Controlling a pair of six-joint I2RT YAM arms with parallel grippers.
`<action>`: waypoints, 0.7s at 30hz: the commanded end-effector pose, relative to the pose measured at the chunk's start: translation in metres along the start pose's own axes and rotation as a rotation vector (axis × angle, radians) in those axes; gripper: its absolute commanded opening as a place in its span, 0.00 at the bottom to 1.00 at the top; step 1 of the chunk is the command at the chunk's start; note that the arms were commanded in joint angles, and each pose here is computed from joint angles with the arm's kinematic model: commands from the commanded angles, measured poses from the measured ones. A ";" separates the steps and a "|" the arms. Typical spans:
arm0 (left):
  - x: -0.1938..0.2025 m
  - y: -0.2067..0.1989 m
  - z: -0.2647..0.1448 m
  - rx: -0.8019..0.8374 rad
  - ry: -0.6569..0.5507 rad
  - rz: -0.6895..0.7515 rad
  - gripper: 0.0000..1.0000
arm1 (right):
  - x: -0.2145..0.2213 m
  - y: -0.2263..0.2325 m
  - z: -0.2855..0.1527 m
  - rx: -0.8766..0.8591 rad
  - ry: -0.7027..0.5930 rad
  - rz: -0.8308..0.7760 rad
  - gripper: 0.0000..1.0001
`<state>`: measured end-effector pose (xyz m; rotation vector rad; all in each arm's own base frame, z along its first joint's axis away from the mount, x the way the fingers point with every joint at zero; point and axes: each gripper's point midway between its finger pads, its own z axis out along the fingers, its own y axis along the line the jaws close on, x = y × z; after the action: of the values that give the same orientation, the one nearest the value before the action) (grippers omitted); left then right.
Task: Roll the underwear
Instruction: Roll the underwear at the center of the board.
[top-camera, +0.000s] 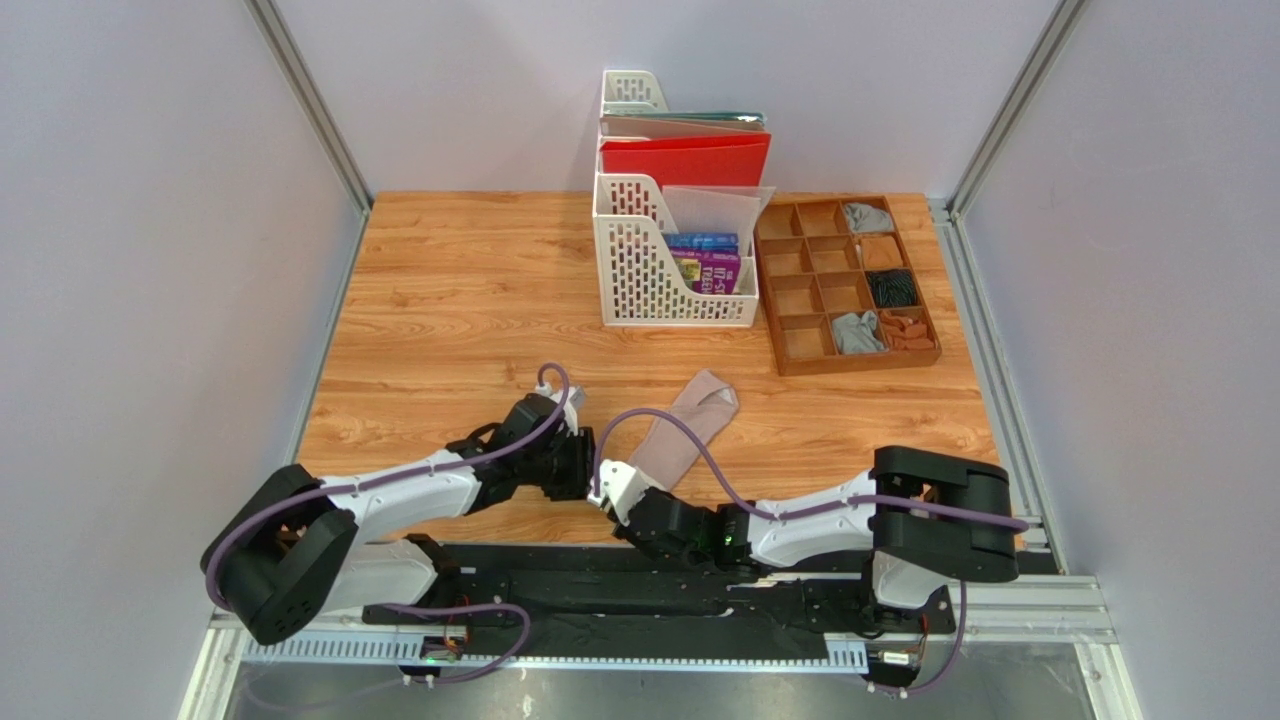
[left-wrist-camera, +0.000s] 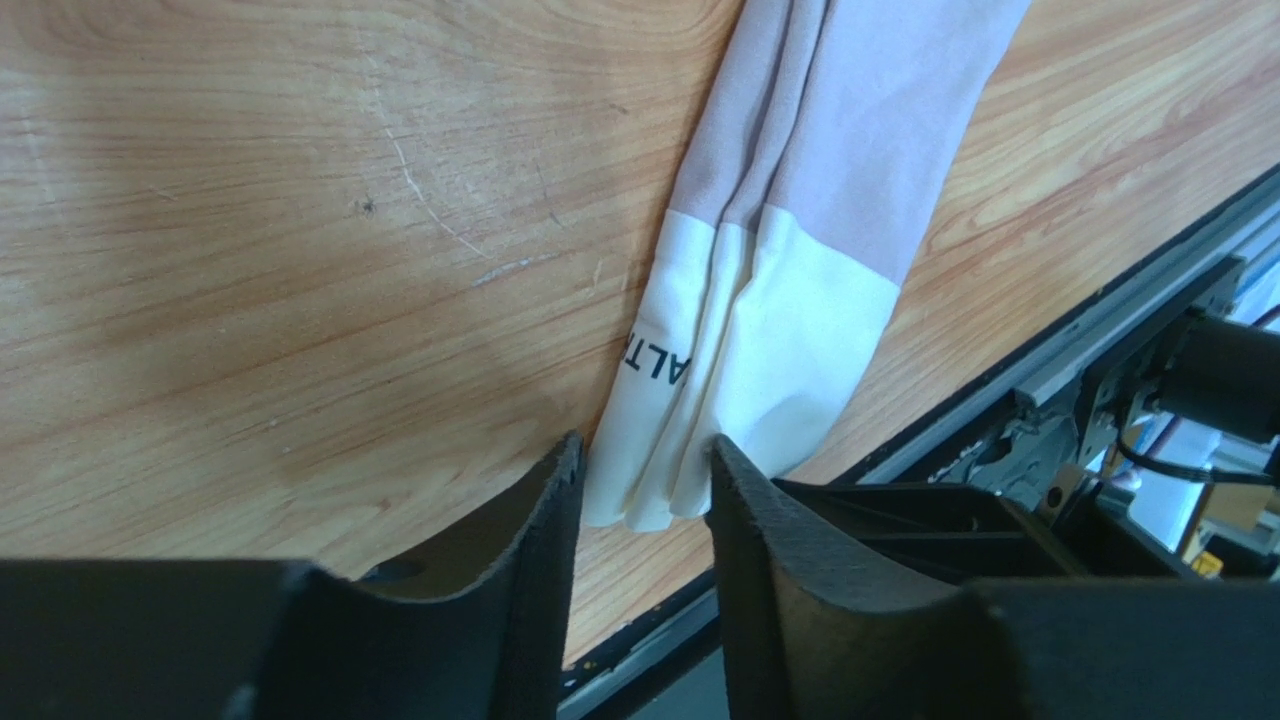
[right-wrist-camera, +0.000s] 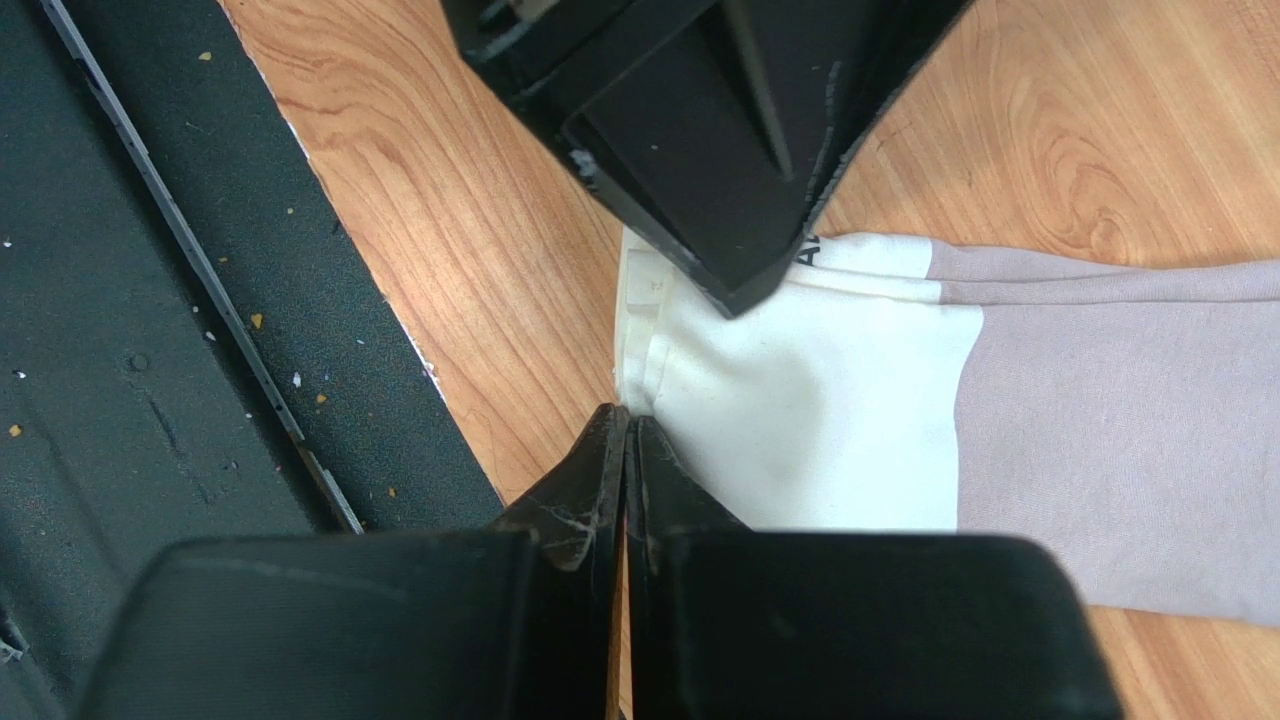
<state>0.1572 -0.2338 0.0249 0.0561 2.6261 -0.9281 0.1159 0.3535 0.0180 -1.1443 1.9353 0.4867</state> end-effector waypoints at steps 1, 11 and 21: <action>0.000 -0.006 0.000 0.024 0.017 0.031 0.37 | 0.014 -0.004 -0.002 0.011 0.053 0.000 0.00; 0.000 -0.030 -0.002 0.136 0.040 0.035 0.08 | 0.003 -0.011 -0.011 0.026 0.025 0.009 0.00; -0.020 -0.046 -0.015 0.107 0.018 -0.027 0.00 | -0.030 -0.031 -0.040 0.061 -0.057 0.038 0.45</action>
<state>0.1503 -0.2492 0.0421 0.0879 2.6433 -1.0491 0.1217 0.3318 0.0393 -1.1244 1.9573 0.4540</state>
